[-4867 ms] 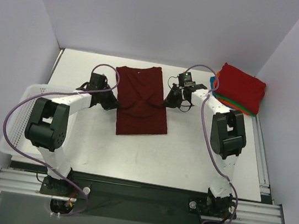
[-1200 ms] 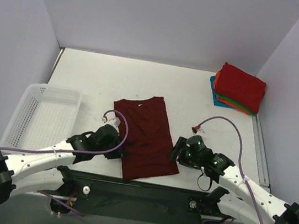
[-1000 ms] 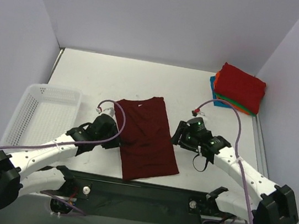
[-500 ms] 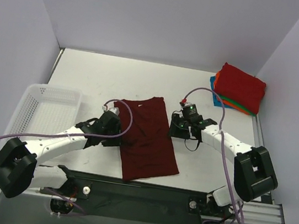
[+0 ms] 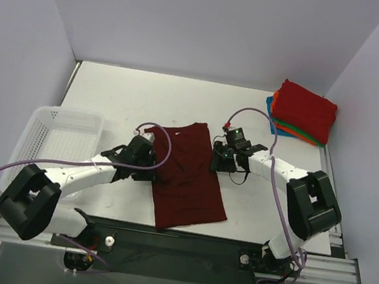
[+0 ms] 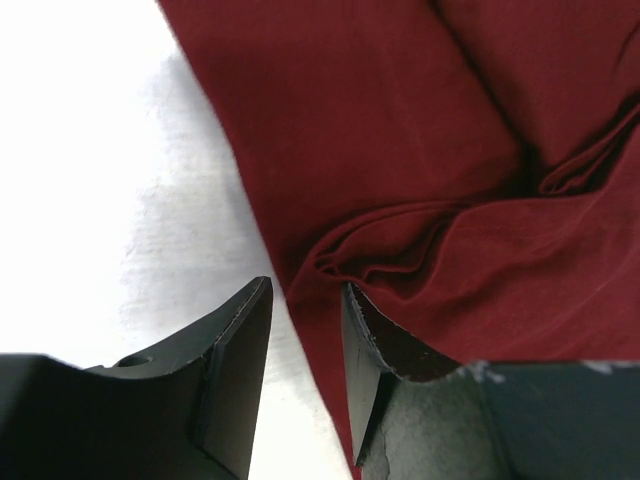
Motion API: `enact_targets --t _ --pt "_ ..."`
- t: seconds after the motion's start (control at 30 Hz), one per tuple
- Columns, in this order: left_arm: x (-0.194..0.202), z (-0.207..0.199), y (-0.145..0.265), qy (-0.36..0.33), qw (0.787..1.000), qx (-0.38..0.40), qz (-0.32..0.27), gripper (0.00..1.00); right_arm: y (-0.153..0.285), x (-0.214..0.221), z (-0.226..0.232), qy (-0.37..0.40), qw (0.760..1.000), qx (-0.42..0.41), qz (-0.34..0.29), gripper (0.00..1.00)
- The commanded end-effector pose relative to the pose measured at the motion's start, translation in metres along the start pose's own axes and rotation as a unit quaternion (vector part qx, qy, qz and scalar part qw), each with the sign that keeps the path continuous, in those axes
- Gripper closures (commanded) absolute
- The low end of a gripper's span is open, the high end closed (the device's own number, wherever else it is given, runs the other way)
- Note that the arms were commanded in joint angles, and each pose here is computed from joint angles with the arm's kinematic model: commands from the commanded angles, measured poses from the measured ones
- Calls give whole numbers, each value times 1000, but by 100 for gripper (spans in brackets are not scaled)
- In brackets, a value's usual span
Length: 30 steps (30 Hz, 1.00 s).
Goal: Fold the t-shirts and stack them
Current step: Fold the folded rectangular tshirt in 1/3 of the way
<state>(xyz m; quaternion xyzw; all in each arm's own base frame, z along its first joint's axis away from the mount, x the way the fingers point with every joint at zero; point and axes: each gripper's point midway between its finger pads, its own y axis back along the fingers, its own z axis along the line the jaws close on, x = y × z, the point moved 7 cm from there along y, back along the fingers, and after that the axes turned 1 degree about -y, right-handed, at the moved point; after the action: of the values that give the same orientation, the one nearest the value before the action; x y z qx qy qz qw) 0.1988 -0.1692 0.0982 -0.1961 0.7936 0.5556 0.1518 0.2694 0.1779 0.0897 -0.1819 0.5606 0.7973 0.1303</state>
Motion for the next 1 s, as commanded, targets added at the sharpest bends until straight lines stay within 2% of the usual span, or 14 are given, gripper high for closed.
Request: enact_targets --t 0.0,0.33,0.8,0.97 --pt "-23 -17 0 -10 999 39 -34 56 1 -12 4 7 1000 -7 -8 64" --pt "-28 -17 -7 -11 999 34 -33 66 -8 -13 5 3 1000 -9 4 66" --pt "-34 -19 -3 -10 998 53 -40 91 0 -15 4 -1 1000 -7 -7 87" --pt "-36 -18 0 -6 997 55 -46 99 6 -17 3 -4 1000 -8 -16 91"
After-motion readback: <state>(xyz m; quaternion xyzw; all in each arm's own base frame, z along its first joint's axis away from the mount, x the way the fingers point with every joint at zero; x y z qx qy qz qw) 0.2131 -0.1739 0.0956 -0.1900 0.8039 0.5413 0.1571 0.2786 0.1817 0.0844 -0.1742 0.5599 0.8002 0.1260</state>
